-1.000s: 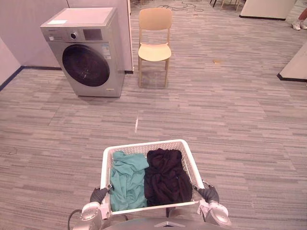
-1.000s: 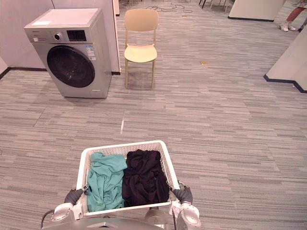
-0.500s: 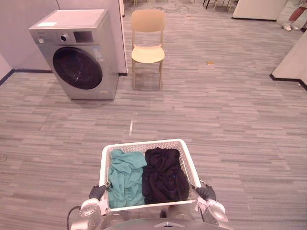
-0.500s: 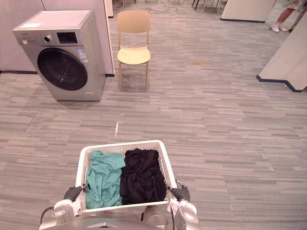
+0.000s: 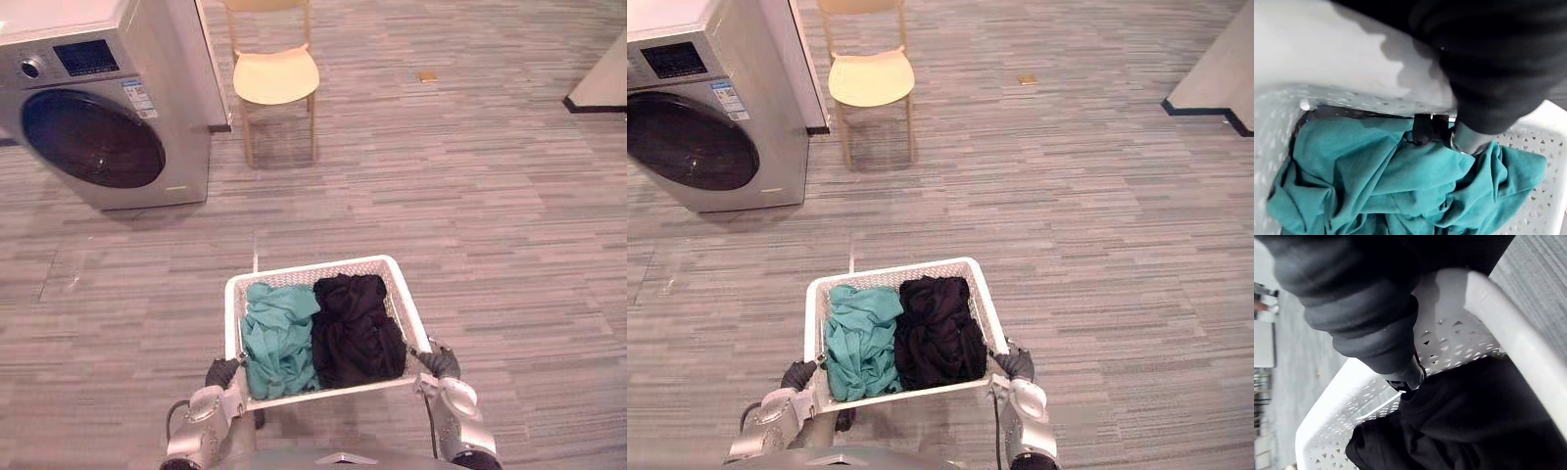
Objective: Pick up the laundry basket with both hands and put the clothes into the washing machine.
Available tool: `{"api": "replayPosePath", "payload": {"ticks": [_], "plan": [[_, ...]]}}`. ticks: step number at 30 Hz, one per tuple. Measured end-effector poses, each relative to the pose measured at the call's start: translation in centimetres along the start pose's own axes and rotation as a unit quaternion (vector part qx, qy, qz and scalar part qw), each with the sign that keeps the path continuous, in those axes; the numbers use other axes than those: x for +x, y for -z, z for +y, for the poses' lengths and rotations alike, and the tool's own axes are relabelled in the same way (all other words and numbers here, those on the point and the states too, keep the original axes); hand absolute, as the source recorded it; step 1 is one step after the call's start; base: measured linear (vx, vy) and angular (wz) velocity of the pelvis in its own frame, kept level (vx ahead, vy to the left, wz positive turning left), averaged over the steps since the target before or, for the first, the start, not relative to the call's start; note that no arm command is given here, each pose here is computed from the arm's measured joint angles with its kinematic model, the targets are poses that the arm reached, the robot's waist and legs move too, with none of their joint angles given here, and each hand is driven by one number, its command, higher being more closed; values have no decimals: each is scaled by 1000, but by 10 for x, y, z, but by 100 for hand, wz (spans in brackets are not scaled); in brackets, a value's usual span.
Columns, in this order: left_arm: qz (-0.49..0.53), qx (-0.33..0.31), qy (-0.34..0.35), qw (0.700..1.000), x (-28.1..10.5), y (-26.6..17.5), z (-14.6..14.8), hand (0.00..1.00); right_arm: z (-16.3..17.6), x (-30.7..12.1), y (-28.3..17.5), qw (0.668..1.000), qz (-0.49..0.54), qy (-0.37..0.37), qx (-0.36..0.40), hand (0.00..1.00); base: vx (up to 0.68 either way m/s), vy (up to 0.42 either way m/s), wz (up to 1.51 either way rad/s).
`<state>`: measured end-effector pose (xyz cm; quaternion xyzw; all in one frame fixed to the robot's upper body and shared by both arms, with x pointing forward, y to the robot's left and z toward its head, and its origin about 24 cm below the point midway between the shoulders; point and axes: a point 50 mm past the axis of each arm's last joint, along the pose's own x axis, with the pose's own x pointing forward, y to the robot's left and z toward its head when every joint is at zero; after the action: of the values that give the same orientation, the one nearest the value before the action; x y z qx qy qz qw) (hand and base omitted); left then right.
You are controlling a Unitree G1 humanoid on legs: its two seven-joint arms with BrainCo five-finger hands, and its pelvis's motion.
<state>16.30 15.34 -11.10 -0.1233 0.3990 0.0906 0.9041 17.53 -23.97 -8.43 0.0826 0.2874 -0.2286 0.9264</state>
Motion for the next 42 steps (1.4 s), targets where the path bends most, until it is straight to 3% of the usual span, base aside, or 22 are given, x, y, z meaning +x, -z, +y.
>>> {"api": "replayPosePath", "payload": {"ticks": [5,9,18,26,34,42], "plan": [[-15,12,-18,1000,0,-10,16,100,10,-10,13,999,12,-34,7,100,689,147,-5],[-76,23,5,997,9,-47,3,100,15,-10,-8,998,-33,-38,27,100,704,-100,80],[-2,-22,-3,1000,-3,4,-1,100,0,-10,-7,1000,-20,-18,7,100,746,-278,18],[-11,-38,31,999,-4,1,-20,100,-11,0,-35,997,-66,-18,-27,100,649,7,-50],[3,5,-21,1000,-1,-2,15,100,5,-15,13,1000,15,-24,7,100,619,144,-7],[-25,-3,15,1000,-1,-12,-10,100,-8,-29,-16,998,-62,8,27,100,285,-183,41]]}}
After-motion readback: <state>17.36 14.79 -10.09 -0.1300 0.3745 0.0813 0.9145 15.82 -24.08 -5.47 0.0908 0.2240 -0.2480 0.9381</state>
